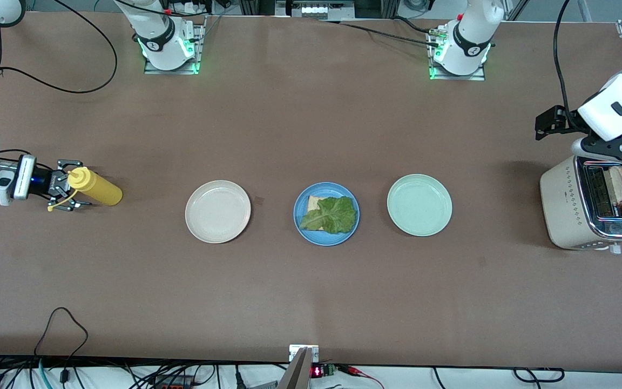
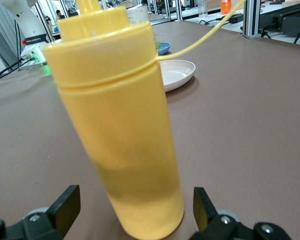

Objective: Make sandwich in blue plate with both arms
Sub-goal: 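Grasp the yellow mustard bottle upright with the right gripper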

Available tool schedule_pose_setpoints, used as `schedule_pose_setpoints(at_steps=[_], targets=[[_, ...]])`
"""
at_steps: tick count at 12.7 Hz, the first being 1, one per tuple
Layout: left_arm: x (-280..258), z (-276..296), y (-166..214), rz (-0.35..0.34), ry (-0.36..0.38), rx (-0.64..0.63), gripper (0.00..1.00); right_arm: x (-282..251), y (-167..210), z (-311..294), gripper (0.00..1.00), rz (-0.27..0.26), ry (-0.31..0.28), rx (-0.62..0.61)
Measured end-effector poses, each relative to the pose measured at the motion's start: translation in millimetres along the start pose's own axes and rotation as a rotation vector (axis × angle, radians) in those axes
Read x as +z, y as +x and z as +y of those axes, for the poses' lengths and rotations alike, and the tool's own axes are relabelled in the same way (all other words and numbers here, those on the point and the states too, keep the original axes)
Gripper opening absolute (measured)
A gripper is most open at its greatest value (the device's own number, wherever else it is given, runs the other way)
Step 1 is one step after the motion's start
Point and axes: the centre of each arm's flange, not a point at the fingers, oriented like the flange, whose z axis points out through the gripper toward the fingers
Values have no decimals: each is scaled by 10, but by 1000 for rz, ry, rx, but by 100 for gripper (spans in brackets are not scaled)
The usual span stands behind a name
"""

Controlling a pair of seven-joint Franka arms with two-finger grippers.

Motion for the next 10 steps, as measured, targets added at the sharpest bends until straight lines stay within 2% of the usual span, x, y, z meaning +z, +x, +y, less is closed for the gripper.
schedule_pose_setpoints(at_steps=[7, 8, 9, 10], targets=[[0, 0, 0, 0, 0, 0, 100, 467, 337, 224, 100, 52, 43, -59], [0, 0, 0, 0, 0, 0, 100, 545, 379, 252, 92, 48, 54, -66], [0, 0, 0, 0, 0, 0, 100, 617, 427, 284, 92, 42, 64, -74], [0, 0, 0, 0, 0, 0, 100, 680, 502, 327, 80, 35, 73, -87]])
